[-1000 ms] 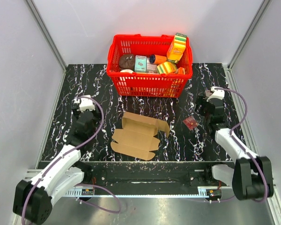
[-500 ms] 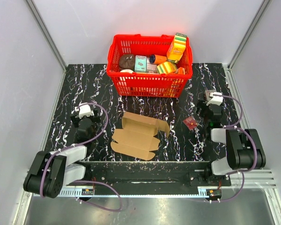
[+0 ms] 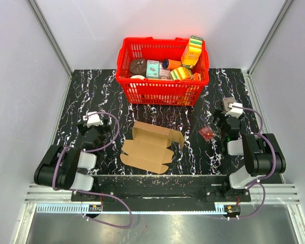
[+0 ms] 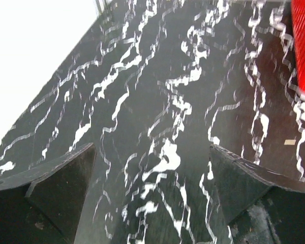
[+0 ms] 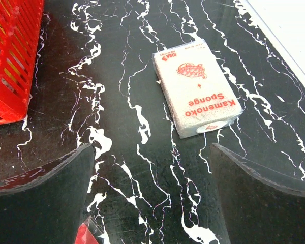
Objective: Fold the paper box
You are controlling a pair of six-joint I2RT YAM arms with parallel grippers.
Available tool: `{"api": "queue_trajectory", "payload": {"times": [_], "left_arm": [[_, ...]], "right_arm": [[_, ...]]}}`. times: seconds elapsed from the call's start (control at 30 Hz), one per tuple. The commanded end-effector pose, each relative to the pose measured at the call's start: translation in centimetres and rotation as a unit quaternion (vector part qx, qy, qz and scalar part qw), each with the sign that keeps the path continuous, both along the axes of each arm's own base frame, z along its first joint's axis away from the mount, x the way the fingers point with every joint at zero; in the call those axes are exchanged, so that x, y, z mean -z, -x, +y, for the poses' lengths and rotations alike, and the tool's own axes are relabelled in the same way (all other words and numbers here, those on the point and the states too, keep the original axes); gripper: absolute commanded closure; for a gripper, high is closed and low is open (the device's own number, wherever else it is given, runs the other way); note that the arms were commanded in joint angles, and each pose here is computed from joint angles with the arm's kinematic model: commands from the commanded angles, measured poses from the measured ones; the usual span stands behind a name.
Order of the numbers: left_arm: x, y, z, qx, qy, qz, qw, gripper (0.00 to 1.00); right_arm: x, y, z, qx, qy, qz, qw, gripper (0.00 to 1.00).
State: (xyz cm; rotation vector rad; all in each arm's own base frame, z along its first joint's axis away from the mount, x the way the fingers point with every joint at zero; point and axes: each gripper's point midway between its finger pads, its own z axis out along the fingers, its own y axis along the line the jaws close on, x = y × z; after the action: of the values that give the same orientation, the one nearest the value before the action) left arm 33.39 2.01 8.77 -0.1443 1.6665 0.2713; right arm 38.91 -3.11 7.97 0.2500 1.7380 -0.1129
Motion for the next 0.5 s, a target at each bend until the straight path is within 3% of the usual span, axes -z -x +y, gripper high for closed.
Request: {"api": "queue_trajectory", "payload": {"times": [0.0,0.47], "left_arm": [[-4.5,-2.57,-0.1,0.003,0.026,-0.072,0.997,0.01],[-4.33,-2.55,-0.06,0.002,0.027,-0.068,0.997,0.01]], "right_arm": [[-2.6,-1.06,-0.81,0.018,0.007,-0.047,0.999,0.0],[-2.6,-1.07,-0.76,0.017,0.007,-0.047,0.999,0.0]]}}
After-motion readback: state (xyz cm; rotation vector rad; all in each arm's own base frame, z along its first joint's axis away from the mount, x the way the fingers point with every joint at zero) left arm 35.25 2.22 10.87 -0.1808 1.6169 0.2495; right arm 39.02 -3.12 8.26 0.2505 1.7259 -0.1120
